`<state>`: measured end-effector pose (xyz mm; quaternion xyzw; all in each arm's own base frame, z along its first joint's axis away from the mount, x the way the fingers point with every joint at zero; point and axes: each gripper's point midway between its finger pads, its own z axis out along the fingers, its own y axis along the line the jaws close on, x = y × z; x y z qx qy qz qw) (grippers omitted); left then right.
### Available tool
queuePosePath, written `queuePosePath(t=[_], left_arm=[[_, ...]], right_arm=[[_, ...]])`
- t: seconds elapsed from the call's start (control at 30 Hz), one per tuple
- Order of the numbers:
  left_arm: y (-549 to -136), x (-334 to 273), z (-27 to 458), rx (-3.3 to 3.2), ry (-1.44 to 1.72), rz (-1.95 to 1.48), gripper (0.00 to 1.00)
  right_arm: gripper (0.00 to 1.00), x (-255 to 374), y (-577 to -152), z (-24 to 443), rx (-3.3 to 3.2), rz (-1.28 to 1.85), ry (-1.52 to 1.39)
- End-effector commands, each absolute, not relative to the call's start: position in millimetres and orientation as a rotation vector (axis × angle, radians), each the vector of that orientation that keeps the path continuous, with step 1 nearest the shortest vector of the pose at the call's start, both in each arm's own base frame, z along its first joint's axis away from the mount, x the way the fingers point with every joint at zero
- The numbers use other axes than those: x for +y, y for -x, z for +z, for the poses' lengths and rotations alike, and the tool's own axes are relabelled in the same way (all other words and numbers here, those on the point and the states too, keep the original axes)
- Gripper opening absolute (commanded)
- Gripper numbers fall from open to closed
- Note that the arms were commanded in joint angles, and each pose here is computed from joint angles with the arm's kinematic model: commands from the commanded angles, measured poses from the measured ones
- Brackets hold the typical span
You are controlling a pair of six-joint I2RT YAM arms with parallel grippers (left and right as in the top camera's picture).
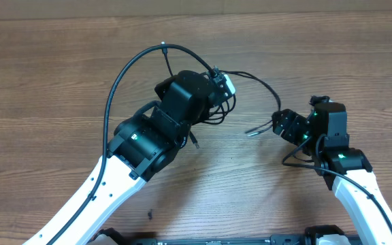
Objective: Untangle cables
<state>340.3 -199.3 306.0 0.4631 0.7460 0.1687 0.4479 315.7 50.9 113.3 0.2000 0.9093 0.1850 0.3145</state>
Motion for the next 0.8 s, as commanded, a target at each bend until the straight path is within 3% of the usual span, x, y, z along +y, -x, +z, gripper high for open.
queuePosePath(t=[0.0, 0.17, 0.77], left_arm=[[-338.1, -188.3, 320.1, 1.89, -0.986, 0.374, 0.04], [-339.9, -190.0, 308.2, 1.988, -0.837, 0.284, 0.04], [-351.6, -229.5, 227.4, 2.192, -0.901, 0.14, 0.04]], right_arm=[[0.82, 84.0, -317.1, 132.5, 2.374, 0.688, -0.262], [0.83, 125.5, -307.8, 160.6, 2.266, 0.935, 0.098], [0.84, 155.6, -286.4, 186.5, 2.084, 1.098, 0.48]])
